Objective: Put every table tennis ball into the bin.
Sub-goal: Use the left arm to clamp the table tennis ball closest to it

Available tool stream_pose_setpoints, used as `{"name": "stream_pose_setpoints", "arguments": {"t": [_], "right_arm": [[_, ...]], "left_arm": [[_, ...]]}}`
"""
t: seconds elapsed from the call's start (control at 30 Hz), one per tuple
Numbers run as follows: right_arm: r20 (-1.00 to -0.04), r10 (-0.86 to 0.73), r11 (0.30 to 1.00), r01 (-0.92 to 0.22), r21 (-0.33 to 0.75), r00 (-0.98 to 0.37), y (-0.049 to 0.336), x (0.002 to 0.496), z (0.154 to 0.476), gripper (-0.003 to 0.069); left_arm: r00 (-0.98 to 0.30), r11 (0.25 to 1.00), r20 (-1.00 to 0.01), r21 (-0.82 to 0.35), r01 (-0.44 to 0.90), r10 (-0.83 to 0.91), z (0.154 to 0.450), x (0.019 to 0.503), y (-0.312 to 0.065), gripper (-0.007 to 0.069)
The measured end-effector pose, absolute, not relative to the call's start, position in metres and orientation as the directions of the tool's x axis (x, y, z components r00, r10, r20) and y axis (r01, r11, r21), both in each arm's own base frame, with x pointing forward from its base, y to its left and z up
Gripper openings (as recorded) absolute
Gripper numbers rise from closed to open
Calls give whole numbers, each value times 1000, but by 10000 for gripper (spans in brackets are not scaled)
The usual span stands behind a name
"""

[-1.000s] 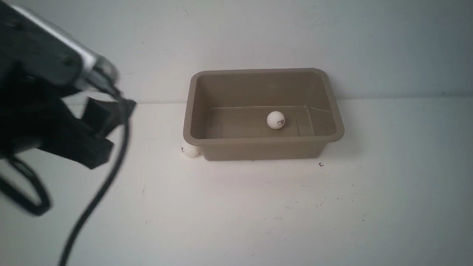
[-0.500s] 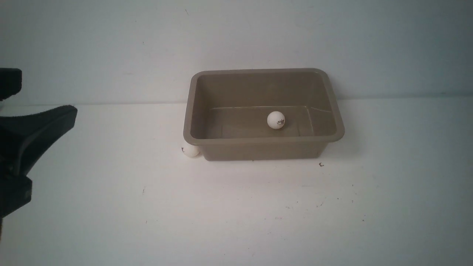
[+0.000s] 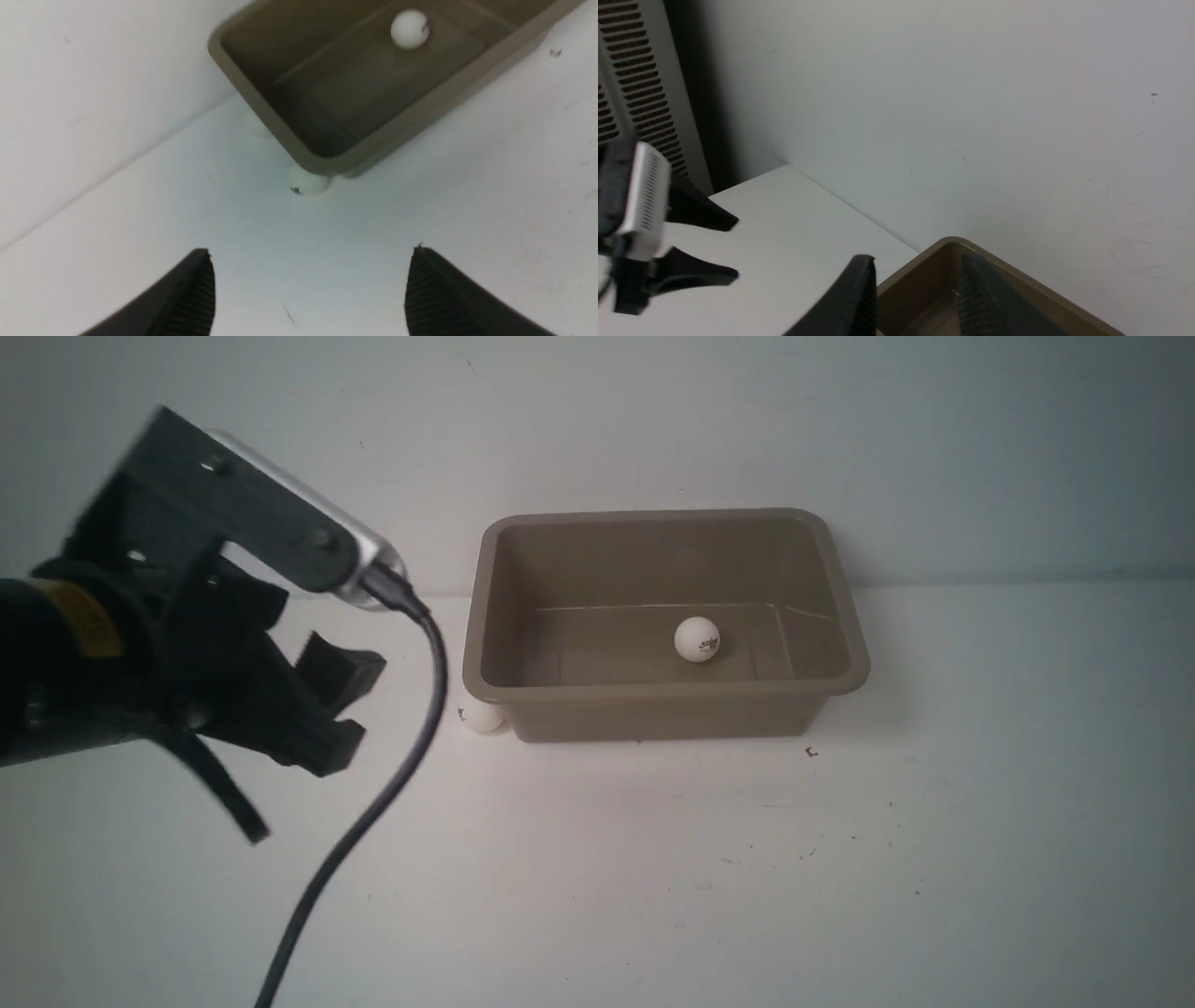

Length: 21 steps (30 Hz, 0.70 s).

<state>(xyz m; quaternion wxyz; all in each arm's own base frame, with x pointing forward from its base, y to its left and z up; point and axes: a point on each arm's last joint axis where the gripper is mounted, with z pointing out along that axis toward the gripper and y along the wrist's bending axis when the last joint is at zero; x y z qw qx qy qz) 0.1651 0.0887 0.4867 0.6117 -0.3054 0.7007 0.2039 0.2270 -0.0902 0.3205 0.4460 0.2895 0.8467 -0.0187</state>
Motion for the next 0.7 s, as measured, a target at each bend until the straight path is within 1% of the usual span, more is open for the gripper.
{"name": "stream_pose_setpoints", "arguments": {"t": [0.07, 0.23, 0.3, 0.37, 0.53, 0.6, 0.7], "right_arm": [[-981, -182, 727, -681, -87, -69, 89, 165, 486, 239], [-979, -189, 721, -687, -85, -76, 89, 164, 485, 239], [-979, -189, 721, -688, -85, -77, 89, 164, 485, 239], [-979, -190, 719, -690, -85, -78, 89, 164, 485, 239], [-978, -192, 717, -691, -84, -81, 90, 164, 485, 239], [-978, -193, 717, -692, -84, -81, 90, 164, 485, 239], [-978, -193, 717, -692, -84, -81, 90, 164, 485, 239]], "left_arm": [[-457, 805, -711, 267, 529, 535, 303, 241, -94, 490], [-456, 736, -598, 389, 554, 659, 279, 262, -87, 490], [-454, 734, -593, 407, 543, 665, 276, 268, -82, 490], [-445, 743, -606, 436, 508, 659, 275, 277, -71, 490], [-435, 792, -666, 455, 406, 606, 276, 292, -44, 492], [-398, 816, -718, 448, 365, 571, 275, 296, -38, 492], [-308, 838, -790, 434, 330, 530, 268, 296, -39, 492]]}}
